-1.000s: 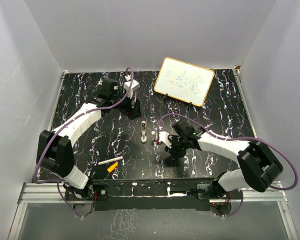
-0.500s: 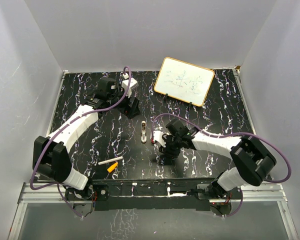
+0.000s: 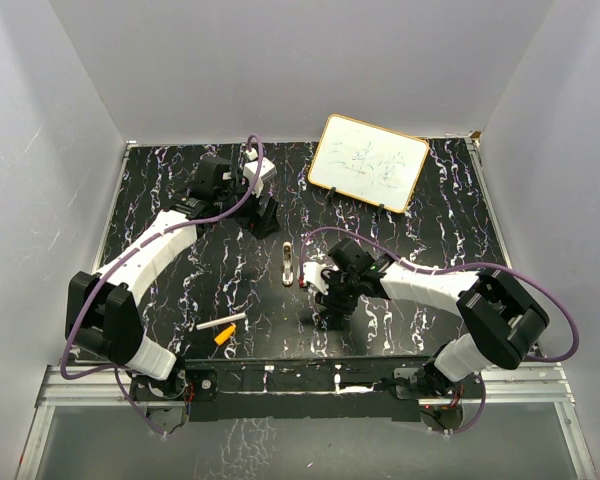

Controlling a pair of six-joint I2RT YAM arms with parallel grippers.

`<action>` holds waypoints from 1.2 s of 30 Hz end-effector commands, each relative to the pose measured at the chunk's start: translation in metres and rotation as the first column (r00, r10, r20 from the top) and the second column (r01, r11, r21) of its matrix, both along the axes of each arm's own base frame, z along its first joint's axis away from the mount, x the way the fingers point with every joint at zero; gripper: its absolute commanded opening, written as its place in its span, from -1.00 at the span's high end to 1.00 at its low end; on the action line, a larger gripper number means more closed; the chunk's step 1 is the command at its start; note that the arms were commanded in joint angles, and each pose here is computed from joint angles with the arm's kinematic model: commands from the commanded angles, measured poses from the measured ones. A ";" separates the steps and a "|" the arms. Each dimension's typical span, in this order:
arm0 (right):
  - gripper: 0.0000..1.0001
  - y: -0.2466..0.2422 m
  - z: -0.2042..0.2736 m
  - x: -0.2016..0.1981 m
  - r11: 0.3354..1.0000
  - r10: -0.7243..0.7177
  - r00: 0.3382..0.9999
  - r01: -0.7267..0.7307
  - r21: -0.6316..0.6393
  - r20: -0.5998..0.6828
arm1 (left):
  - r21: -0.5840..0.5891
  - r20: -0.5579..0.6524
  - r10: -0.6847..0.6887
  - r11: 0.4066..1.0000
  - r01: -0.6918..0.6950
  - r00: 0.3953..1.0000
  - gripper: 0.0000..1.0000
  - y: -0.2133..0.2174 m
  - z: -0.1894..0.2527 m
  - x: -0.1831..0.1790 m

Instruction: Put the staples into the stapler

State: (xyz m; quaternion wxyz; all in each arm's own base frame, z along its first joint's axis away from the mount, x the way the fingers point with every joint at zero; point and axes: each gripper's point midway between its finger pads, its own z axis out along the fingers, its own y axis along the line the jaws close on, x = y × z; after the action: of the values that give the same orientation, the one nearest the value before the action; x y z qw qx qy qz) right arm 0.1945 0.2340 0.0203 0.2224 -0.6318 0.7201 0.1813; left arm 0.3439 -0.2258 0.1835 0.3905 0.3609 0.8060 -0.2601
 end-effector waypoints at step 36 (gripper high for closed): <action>0.31 -0.019 -0.018 -0.001 0.970 -0.006 0.999 -0.006 -0.244 -0.050 | -0.021 0.043 0.012 1.000 -0.011 0.999 -0.70 0.008 0.019 -0.002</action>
State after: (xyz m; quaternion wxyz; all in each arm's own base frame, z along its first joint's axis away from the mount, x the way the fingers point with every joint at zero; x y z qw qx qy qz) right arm 0.1983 0.2254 0.0186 0.1626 -0.6481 0.7318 0.1339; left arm 0.3451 -0.2229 0.1825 0.3901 0.3574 0.8082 -0.2588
